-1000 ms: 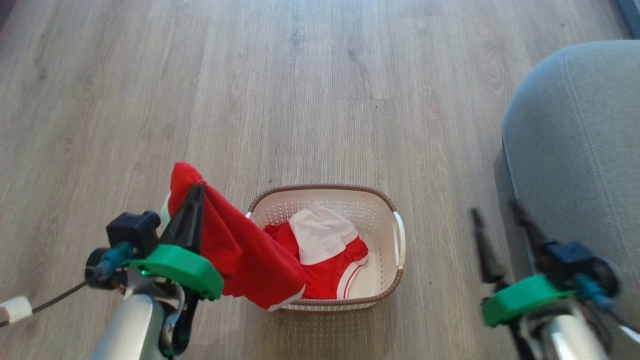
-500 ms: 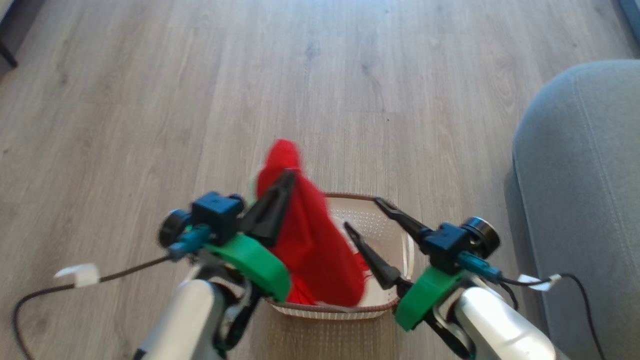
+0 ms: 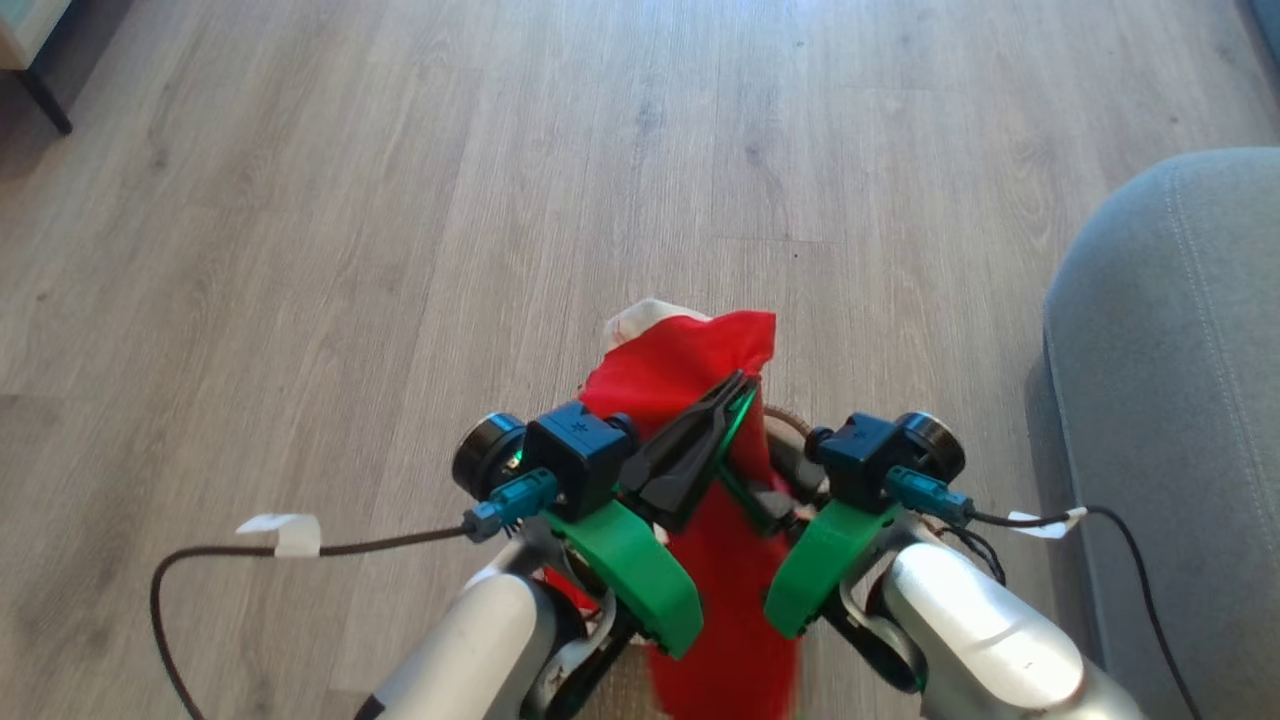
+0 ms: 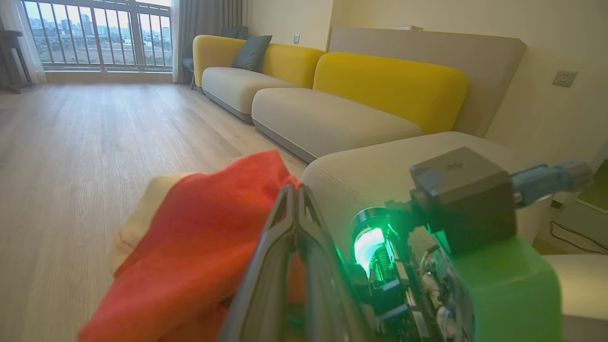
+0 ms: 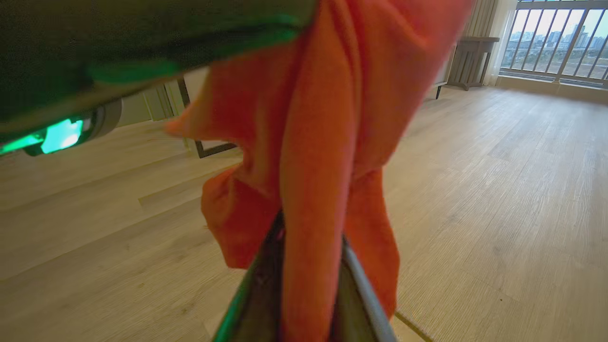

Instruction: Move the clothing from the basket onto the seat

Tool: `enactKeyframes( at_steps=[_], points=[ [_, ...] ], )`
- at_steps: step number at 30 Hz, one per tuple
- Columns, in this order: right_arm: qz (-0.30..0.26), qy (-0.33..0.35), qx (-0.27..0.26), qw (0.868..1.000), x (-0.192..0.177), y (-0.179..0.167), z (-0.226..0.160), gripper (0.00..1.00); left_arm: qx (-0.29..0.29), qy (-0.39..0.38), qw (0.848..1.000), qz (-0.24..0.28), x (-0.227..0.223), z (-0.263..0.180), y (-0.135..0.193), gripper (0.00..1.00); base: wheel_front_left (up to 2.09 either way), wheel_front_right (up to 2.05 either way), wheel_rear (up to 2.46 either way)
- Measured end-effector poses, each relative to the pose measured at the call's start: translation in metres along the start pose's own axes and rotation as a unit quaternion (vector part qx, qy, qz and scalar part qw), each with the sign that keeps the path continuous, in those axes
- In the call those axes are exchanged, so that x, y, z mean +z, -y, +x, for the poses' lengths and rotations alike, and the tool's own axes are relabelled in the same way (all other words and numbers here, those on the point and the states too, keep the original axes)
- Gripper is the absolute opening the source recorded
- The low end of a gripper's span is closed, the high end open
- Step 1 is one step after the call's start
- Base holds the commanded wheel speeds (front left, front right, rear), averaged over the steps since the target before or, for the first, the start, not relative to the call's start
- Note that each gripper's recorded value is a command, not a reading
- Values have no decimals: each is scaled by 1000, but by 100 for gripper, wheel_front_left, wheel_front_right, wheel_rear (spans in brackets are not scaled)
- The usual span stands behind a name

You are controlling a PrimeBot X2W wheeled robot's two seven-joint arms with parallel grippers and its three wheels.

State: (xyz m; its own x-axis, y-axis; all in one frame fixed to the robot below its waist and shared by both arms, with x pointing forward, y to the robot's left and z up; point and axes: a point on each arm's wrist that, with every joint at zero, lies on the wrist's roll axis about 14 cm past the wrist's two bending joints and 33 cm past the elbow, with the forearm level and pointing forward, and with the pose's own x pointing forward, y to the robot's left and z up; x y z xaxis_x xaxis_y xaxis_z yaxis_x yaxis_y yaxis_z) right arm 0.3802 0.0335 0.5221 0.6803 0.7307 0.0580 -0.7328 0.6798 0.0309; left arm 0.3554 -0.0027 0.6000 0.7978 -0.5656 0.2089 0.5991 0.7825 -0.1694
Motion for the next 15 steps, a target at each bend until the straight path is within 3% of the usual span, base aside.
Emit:
enactKeyframes(
  at_steps=[2,3,6,7,8,15],
  points=[
    [8,-1,1,1000,-1,-2,0,0,-1,-1,1000,-5,-1,1,2,0,0,0,0],
    [14,0,-2,1000,-1,0,-2,0,3,-2,1000,-9,-2,2,1,6,0,0,0],
    [15,2,-11,1000,0,7,-6,0,6,-4,1000,-10,-6,4,0,51,0,0,0],
    [14,3,-16,1000,1,11,-7,0,7,-7,1000,-11,-8,5,0,80,0,0,0],
    [14,6,-23,1000,3,16,-9,0,8,-9,1000,-12,-11,6,-1,100,0,0,0],
    [-2,22,-81,996,15,61,-28,0,9,-22,1000,-14,-32,13,-7,100,0,0,0]
  ],
)
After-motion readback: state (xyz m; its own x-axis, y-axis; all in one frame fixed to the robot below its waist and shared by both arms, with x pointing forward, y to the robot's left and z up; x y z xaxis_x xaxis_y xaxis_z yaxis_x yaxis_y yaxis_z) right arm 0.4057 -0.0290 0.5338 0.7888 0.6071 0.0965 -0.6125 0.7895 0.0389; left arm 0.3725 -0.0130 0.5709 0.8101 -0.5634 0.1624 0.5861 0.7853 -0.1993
